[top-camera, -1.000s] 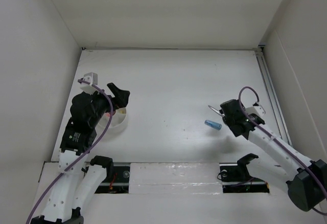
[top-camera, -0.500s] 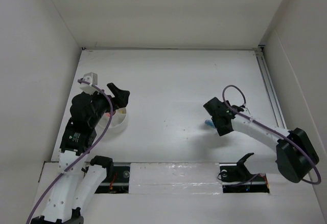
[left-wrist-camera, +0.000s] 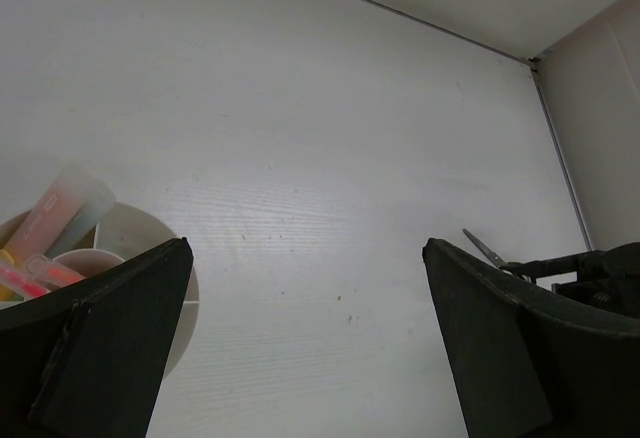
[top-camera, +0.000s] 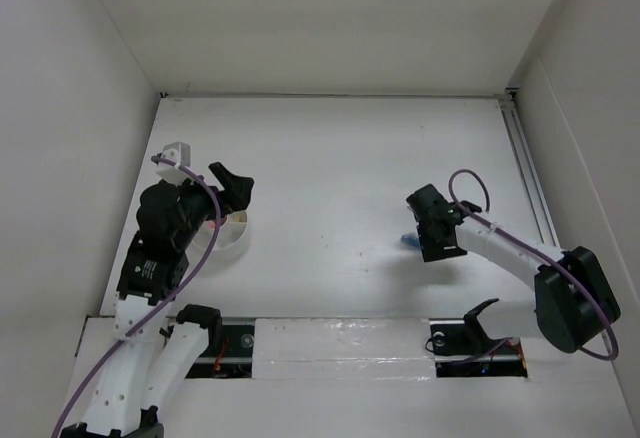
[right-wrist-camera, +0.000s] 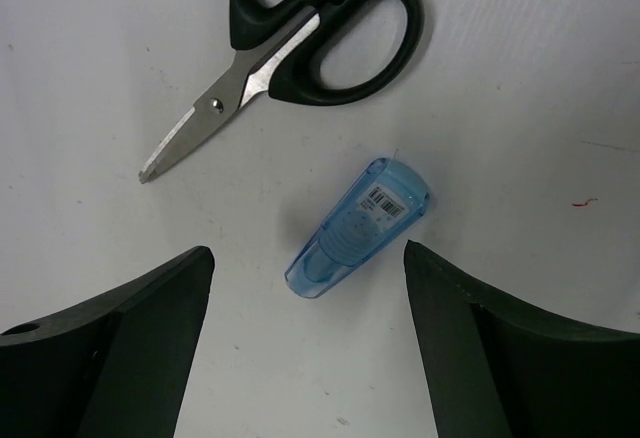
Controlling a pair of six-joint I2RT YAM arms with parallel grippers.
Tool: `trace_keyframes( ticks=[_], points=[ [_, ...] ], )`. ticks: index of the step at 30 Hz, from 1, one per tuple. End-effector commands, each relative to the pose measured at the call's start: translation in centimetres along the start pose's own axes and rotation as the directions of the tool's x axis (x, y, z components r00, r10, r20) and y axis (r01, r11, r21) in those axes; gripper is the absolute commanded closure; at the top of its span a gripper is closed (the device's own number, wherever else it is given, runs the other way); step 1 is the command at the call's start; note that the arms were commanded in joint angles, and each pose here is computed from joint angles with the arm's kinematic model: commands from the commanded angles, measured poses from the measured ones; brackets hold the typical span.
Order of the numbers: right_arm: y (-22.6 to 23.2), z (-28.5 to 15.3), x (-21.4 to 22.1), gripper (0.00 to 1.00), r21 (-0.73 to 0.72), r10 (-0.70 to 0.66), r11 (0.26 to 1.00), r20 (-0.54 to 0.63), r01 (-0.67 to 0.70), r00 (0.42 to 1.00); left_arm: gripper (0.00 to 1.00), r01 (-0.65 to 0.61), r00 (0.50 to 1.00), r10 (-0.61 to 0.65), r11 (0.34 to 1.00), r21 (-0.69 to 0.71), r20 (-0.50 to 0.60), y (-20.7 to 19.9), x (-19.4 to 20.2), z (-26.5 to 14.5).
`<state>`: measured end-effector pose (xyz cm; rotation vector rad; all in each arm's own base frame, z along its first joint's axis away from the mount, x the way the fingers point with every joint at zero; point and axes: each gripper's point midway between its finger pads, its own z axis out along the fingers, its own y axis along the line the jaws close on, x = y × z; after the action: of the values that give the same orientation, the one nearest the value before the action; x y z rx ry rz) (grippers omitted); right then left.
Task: Sort the stationery into containers
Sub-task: Pick up the stationery from the center of the board.
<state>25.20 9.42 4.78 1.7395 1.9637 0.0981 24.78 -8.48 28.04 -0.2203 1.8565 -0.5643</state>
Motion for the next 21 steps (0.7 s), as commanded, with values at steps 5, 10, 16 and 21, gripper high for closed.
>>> trace_keyframes(
  ticks=[5,10,16,21],
  points=[
    [-1.7,0.6,-0.6,0.21,0.082,0.086,0.993,-0.036,-0.083,0.996,0.00,-0.022,0.998,0.020,0.999,0.036,0.054,-0.8,-1.1,-0.6],
    [-3.3,1.2,-0.5,0.21,0.127,0.078,0.989,-0.029,-0.074,0.997,0.00,-0.021,0.999,0.019,0.999,0.031,0.044,-0.7,-1.0,-0.4],
    [-3.9,1.6,-1.1,0.25,0.159,0.067,0.985,-0.025,-0.062,0.997,0.00,-0.022,0.998,0.020,0.999,0.035,0.052,-0.9,-1.3,-0.5],
    [-3.2,2.0,-1.2,0.42,0.174,0.020,0.985,-0.052,-0.011,0.998,0.00,-0.023,0.998,0.020,0.999,0.040,0.061,-1.0,-1.4,-0.7]
  ],
)
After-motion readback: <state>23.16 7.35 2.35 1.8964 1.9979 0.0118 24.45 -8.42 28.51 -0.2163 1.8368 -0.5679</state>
